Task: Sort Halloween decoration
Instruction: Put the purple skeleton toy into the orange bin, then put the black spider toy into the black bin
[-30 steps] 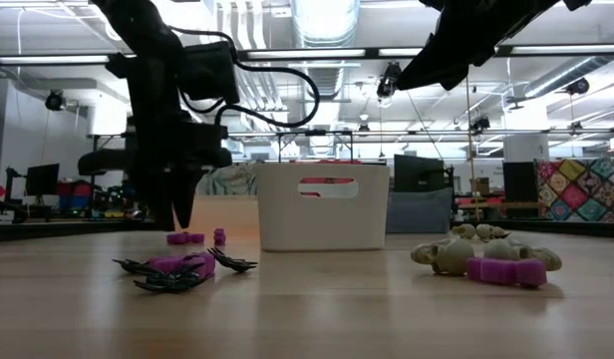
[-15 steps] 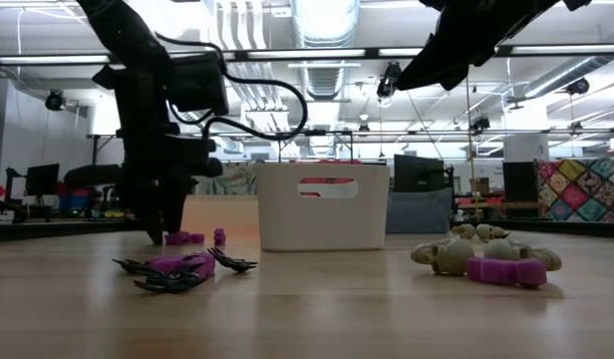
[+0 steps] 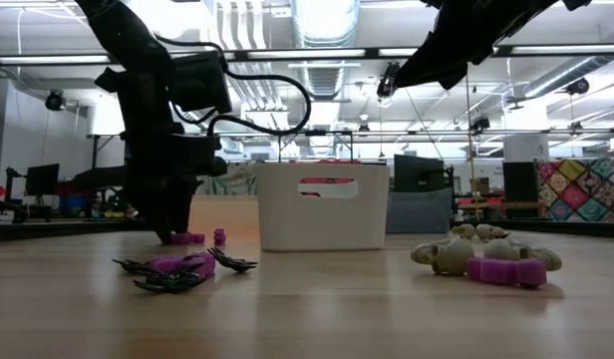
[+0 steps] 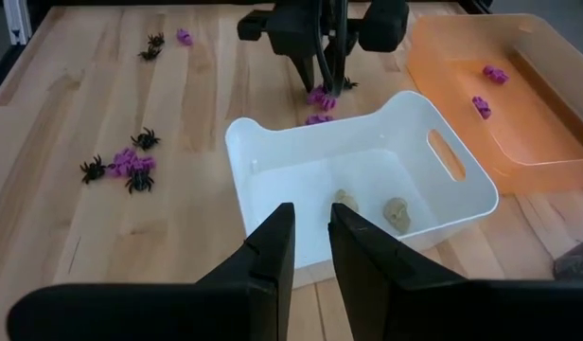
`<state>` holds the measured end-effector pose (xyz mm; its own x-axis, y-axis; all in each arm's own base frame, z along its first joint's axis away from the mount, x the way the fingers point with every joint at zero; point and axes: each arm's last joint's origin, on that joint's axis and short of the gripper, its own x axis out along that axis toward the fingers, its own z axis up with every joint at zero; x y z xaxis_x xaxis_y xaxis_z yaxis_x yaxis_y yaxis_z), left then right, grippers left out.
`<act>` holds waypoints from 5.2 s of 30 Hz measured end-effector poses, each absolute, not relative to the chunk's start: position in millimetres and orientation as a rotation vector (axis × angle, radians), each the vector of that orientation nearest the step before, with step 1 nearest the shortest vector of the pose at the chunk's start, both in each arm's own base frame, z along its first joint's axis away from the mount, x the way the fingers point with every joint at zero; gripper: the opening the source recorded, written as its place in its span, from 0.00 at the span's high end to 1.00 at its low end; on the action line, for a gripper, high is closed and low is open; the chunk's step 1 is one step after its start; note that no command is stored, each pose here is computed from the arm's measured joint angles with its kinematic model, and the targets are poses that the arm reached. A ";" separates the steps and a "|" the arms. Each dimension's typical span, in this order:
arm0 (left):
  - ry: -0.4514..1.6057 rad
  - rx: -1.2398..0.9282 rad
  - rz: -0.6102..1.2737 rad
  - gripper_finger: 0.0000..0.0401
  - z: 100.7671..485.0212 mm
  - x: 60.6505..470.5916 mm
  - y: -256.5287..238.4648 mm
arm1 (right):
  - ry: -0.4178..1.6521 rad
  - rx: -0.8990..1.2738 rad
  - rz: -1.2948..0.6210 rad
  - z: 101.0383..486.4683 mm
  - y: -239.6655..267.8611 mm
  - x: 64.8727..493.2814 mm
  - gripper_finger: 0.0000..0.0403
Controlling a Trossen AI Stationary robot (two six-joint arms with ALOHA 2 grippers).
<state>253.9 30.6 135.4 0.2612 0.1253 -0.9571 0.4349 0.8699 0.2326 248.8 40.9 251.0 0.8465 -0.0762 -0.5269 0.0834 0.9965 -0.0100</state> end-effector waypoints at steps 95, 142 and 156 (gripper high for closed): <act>1.349 0.187 0.286 1.00 174.3 285.6 253.6 | 0.549 -0.037 -0.098 251.7 40.0 248.9 0.84; 1.146 0.040 0.402 0.81 269.4 288.9 212.6 | 0.524 0.203 -0.192 253.3 38.8 249.6 0.84; 0.866 0.107 0.196 0.81 334.1 310.5 88.6 | 0.830 0.551 -0.423 227.2 35.3 225.6 0.84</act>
<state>310.5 88.6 334.1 0.6312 0.2142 -0.7455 -0.1275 0.9767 0.1727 225.6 35.3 227.2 0.6073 -0.1377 -0.7825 0.5519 0.7815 0.2908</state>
